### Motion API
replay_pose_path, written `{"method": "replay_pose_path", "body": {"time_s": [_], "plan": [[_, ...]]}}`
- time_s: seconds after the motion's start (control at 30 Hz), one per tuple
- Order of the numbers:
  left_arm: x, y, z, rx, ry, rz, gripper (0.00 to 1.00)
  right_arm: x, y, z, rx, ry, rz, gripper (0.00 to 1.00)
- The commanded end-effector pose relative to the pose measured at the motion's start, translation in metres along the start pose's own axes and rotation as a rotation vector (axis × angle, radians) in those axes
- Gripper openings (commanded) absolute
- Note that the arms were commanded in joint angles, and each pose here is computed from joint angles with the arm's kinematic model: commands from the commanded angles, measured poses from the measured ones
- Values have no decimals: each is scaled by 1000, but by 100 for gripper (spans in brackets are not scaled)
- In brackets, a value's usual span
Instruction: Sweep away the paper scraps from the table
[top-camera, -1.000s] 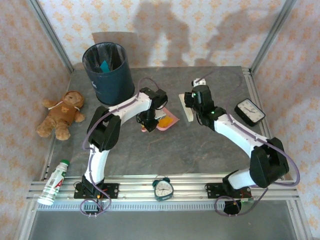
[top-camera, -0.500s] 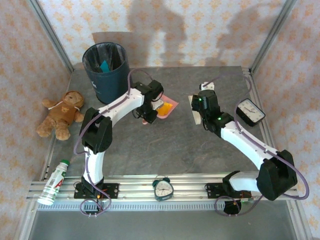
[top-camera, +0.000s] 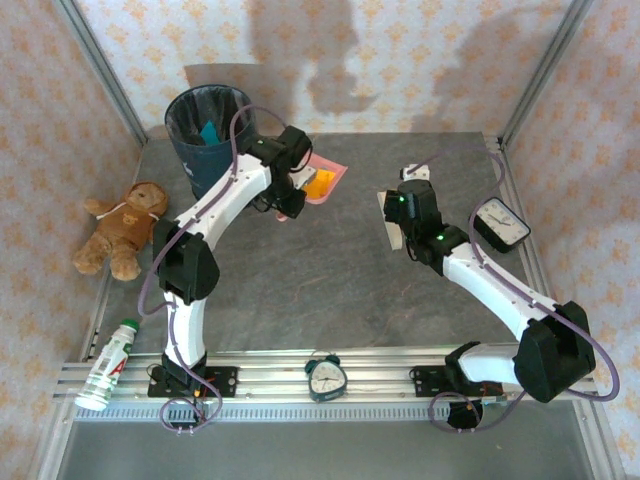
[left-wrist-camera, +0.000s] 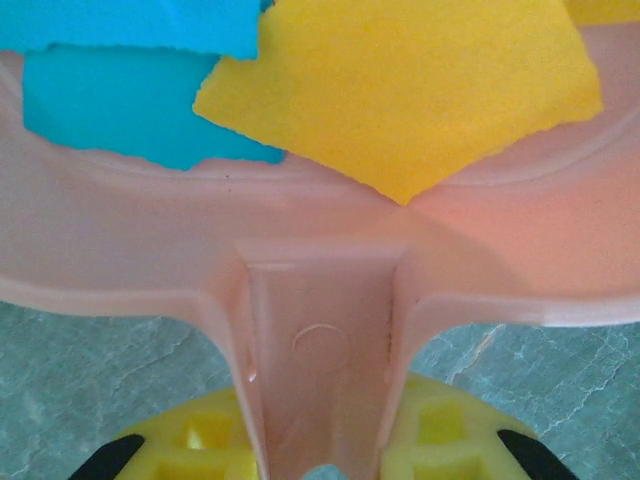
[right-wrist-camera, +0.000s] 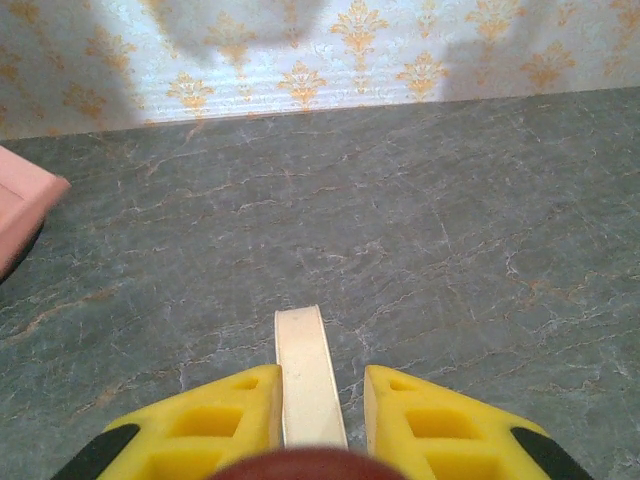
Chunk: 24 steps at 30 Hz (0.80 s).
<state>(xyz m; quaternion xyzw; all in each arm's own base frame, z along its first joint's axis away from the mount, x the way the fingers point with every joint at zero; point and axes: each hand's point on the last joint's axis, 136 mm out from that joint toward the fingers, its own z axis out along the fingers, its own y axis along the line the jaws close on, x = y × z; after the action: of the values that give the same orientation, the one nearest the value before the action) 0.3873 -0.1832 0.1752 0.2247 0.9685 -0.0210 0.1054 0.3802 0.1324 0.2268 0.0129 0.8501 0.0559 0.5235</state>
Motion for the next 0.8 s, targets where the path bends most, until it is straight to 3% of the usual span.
{"method": "replay_pose_path", "body": {"time_s": [0.0,0.77], "plan": [[7,13,-24,-42,11,-4,0,-12,-2,-8,-6,-36,28,0],[-34,56,-107,-57,-233,-123,0,-7,8,-7,-59,-8,47,0]]}}
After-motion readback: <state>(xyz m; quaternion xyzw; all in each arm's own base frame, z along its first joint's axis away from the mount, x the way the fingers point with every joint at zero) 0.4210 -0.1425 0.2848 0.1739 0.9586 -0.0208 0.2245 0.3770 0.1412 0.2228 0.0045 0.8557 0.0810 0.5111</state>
